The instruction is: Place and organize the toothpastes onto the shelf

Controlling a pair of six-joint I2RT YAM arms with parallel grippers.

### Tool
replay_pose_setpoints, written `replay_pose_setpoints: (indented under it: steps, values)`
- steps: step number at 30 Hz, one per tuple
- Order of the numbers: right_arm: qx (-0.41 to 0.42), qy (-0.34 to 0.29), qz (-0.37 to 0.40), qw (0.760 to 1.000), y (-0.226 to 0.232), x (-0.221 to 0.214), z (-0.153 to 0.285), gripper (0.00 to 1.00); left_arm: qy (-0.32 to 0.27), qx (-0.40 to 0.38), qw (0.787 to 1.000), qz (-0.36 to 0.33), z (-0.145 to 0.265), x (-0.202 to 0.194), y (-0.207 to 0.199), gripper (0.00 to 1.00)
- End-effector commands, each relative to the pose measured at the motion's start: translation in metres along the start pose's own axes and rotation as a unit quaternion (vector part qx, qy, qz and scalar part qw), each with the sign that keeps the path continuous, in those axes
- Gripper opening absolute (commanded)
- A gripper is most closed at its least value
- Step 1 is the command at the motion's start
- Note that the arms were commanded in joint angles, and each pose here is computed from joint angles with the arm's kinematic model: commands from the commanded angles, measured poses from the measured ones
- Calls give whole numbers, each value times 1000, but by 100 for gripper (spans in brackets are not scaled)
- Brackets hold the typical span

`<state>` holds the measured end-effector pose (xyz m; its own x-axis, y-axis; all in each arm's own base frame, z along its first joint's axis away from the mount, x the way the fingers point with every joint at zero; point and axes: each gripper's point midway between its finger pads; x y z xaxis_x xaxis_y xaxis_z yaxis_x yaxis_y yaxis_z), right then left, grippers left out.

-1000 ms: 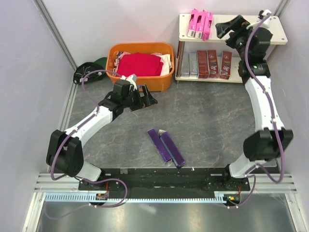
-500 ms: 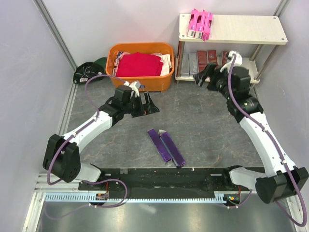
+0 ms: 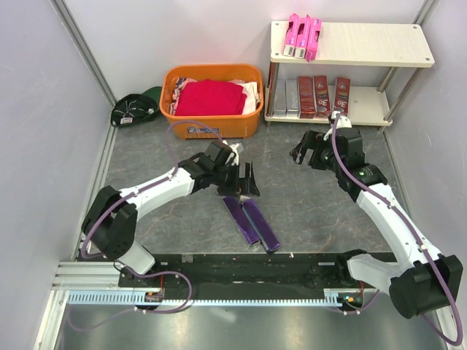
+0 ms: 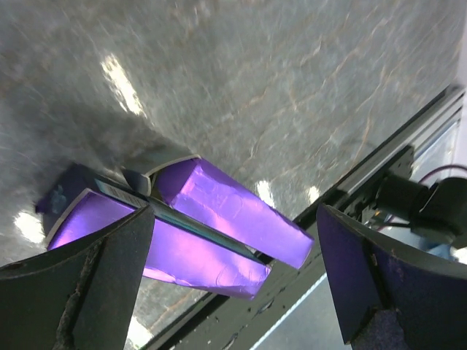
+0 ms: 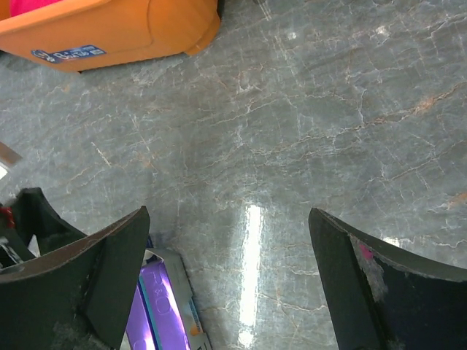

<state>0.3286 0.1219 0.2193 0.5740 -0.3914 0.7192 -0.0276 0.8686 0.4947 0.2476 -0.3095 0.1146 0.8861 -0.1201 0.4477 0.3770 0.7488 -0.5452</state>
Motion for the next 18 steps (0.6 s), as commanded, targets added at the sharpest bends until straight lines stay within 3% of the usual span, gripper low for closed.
replay_pose_setpoints:
  steps: [1, 8, 18]
  values:
    - [19, -14, 2, 1000, 10, 7, 1, 98, 13, 18, 1000, -16, 2, -6, -8, 98]
    - [21, -4, -1, 1000, 7, 1, -7, 98, 58, 32, 998, -19, -14, -30, -2, 98]
    - [14, 6, 3, 1000, 1, -8, -12, 98, 69, 45, 996, -40, -38, -31, -4, 98]
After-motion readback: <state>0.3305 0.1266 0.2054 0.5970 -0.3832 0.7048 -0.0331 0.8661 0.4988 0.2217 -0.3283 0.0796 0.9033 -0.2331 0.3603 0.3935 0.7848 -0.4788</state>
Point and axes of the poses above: each gripper's point midway between its finger pads, its own z axis back along the fingers, its own y axis along the line the jaws close on, x = y × z, and after that the axes turned 6 degrees about -z, right-handed
